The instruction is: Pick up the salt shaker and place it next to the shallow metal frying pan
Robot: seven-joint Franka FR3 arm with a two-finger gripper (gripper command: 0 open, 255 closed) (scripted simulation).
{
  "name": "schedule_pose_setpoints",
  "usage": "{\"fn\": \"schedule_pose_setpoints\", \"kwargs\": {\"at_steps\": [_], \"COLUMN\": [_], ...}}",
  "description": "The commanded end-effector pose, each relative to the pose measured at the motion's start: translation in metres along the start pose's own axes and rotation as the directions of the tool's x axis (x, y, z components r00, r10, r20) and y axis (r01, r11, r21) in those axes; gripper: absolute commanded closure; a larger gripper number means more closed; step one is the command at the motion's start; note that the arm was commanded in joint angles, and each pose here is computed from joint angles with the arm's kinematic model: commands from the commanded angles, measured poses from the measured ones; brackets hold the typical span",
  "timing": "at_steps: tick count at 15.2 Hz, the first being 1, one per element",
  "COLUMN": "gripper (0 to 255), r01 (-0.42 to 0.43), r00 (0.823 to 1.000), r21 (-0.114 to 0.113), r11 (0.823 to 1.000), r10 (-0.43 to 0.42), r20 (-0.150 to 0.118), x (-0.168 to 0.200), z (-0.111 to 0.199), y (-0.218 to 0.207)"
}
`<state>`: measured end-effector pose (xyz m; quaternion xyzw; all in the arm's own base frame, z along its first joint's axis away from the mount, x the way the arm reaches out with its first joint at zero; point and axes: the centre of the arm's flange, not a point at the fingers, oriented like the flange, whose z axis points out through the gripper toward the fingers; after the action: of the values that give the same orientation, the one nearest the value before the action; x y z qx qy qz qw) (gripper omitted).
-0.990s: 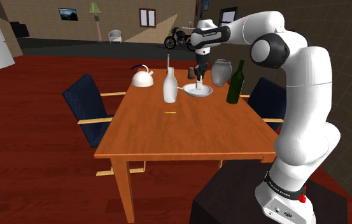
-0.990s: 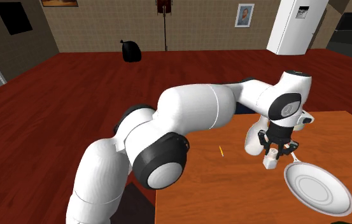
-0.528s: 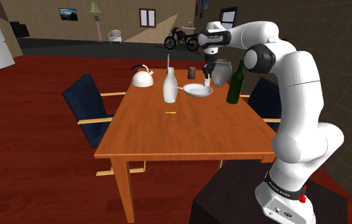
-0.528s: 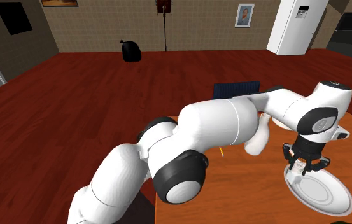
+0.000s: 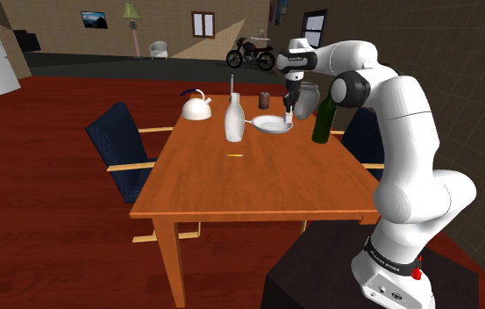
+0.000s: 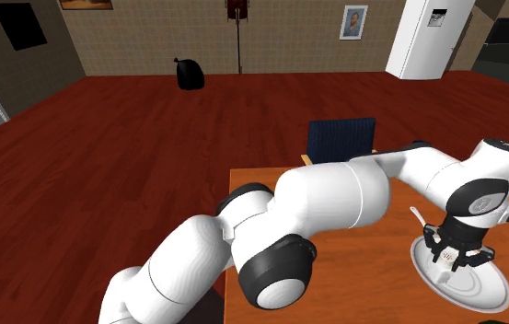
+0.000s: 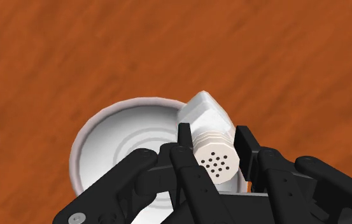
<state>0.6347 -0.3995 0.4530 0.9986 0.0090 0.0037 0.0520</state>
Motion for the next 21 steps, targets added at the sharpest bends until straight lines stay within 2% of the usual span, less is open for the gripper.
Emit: {"fn": "schedule_pose_setpoints", "kwargs": {"at_steps": [1, 14, 21], "gripper": [255, 255, 255], "r01": [0.0, 0.0, 0.0], "r00": [1.0, 1.0, 1.0], "r21": [0.0, 0.0, 0.0], "r11": [1.0, 1.0, 1.0], "r10": [0.0, 0.0, 0.0], "r20": [-0.001, -0.001, -0.001], "x": [0.0, -0.001, -0.001], "z": [0.01, 0.077, 0.077], "y": [-0.001, -0.008, -0.008]}}
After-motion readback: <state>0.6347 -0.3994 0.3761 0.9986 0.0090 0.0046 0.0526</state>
